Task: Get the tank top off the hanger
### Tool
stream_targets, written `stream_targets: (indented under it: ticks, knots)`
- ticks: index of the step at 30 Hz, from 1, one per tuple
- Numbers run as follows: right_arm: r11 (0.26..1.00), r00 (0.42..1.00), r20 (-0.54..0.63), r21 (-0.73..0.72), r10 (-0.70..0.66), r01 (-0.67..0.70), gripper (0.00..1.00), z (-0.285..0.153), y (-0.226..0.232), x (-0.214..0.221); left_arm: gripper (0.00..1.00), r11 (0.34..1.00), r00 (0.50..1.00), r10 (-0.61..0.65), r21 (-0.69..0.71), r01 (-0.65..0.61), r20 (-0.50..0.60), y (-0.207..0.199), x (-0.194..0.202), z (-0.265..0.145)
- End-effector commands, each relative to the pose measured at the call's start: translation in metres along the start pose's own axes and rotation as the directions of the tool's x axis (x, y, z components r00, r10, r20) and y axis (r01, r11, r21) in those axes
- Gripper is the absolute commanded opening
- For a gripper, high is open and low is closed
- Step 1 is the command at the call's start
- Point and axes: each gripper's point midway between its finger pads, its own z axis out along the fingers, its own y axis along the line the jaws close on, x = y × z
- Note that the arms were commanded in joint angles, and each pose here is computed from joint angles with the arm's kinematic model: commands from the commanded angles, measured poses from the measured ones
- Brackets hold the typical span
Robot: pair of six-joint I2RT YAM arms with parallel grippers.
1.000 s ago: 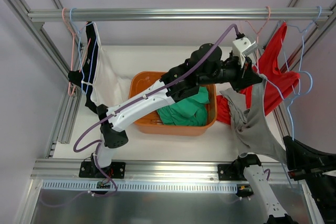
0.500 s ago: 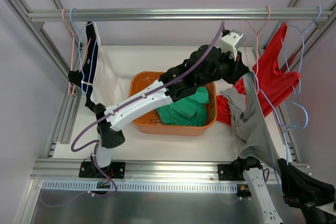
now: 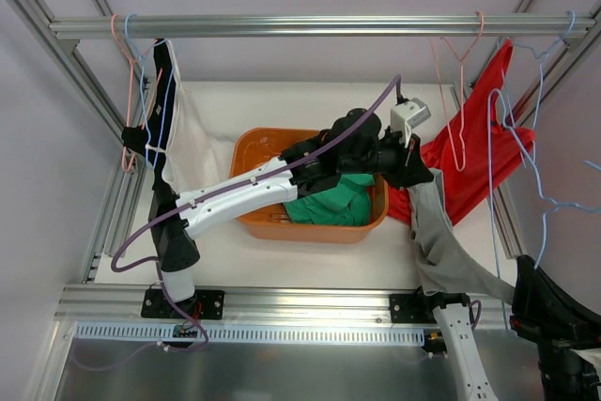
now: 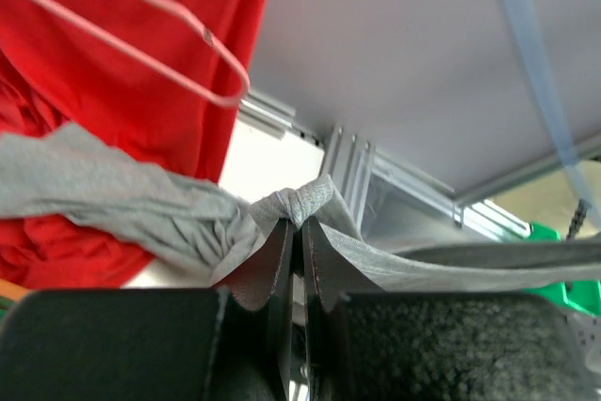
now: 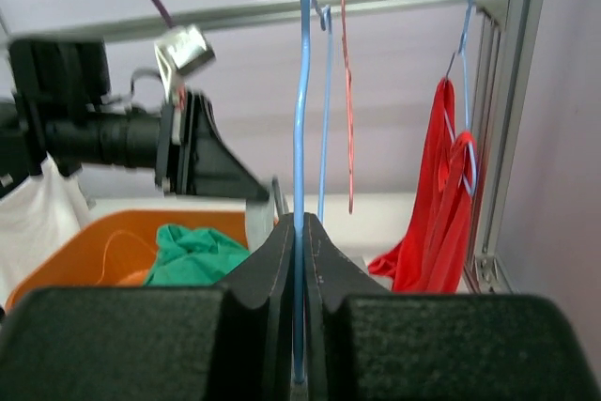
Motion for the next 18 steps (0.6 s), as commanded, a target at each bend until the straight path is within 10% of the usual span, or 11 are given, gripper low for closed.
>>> stream_targets:
  ticks: [1,10,15,18]
  knots:
    - [0.999,0.979,0.199,0.003,0.039,-0.040,0.00,0.019,0.000,-0.058,0.00,0.990,0.997,-0.001,0.138,-0.010,0.074,-0.038,-0.020,-0.020]
    - [0.993,0.979,0.183,0.088,-0.090,0.075,0.00,0.102,-0.014,-0.052,0.00,0.924,0.986,0.071,0.383,-0.008,-0.152,-0.064,0.069,-0.010]
    - [0.986,0.948,0.272,0.074,-0.164,0.149,0.00,0.166,-0.011,-0.034,0.00,0.780,0.942,0.153,0.622,0.070,-0.298,-0.091,0.125,-0.025]
    - [0.970,0.909,0.339,0.080,-0.244,0.231,0.00,0.193,-0.009,-0.022,0.00,0.818,0.943,0.140,0.572,0.062,-0.303,-0.080,0.134,-0.020]
